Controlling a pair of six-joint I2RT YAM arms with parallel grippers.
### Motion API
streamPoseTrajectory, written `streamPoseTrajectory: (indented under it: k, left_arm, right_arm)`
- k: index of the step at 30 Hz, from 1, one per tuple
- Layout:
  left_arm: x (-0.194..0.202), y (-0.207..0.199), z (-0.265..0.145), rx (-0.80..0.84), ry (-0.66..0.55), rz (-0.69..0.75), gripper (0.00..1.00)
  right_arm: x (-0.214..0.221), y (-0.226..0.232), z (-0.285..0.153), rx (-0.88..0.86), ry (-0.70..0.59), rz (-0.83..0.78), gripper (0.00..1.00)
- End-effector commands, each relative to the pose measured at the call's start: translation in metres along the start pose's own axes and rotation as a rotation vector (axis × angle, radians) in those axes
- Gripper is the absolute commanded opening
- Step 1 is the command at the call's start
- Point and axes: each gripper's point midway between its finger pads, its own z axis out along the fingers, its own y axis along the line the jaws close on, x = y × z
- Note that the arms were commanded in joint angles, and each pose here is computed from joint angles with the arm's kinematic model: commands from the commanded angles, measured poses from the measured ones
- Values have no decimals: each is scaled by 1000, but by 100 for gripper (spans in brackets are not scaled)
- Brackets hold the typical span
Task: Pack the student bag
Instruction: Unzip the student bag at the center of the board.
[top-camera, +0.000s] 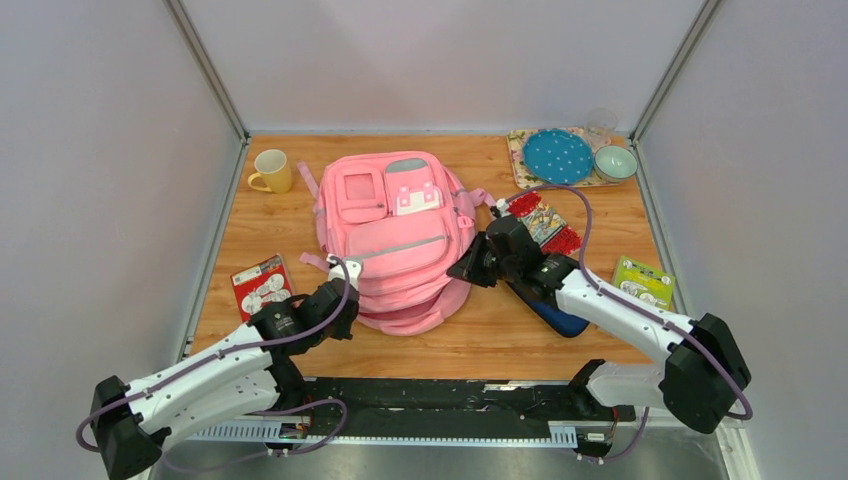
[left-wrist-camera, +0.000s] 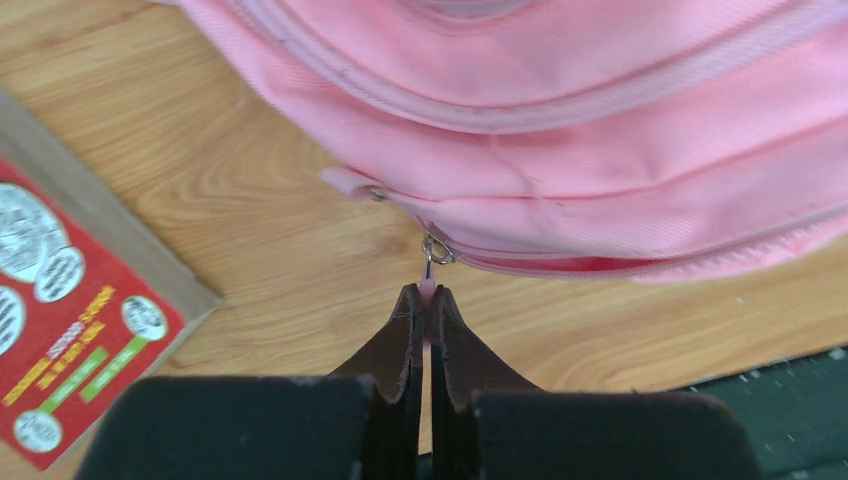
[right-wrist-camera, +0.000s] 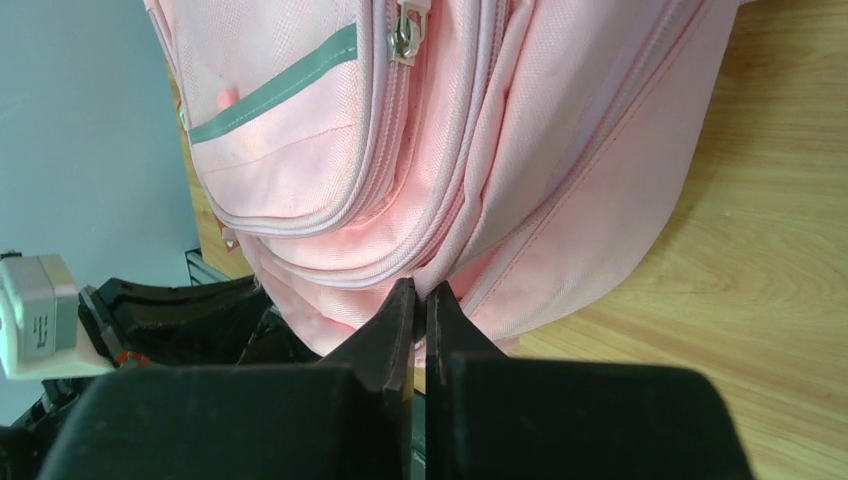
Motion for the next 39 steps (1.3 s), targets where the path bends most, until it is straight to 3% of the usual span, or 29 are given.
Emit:
streamPoseTrajectory:
  k: [1,7,10,13,14,16,17,20,29,35,38,39]
  left_arm:
    - [-2,53,-9,-276,-18,-20,0]
    - [-15,78,-9,-387,-113,-82,0]
    - [-31,75,-3,-352,-237,-116,0]
    - [-34,62,-2,-259,-270,-119,1]
    - [-34,61,-3,-245,-273,-123,30]
    - [-32,55,-6,-201,-266,-123,50]
    - [-30,54,-8,-194,-259,-127,69]
    - [-35,44,-19,-124,-249,-118,80]
    - [-88,-62,-67,453,-335,92,83]
    - [-92,-82,-58,498,-309,258,84]
    - [-90,-76,-50,449,-293,240,84]
    - [-92,-66,-46,387,-298,206,84]
  right_arm:
    - [-34,38,-25,-113,-107,-67,0]
    - [-38,57,-41,-194,-97,-105,0]
    - [-37,65,-46,-219,-88,-114,0]
    - [-36,71,-47,-243,-70,-114,0]
    - [-33,71,-45,-246,-52,-110,0]
    - [-28,75,-43,-271,-24,-92,0]
    - [-25,74,-41,-274,-12,-85,0]
    - [-22,74,-36,-286,-2,-61,0]
    - [-20,82,-30,-316,22,-42,0]
    - [-21,89,-31,-327,29,-47,0]
    - [-23,79,-28,-283,13,-49,0]
    - [-20,66,-26,-218,20,-42,8]
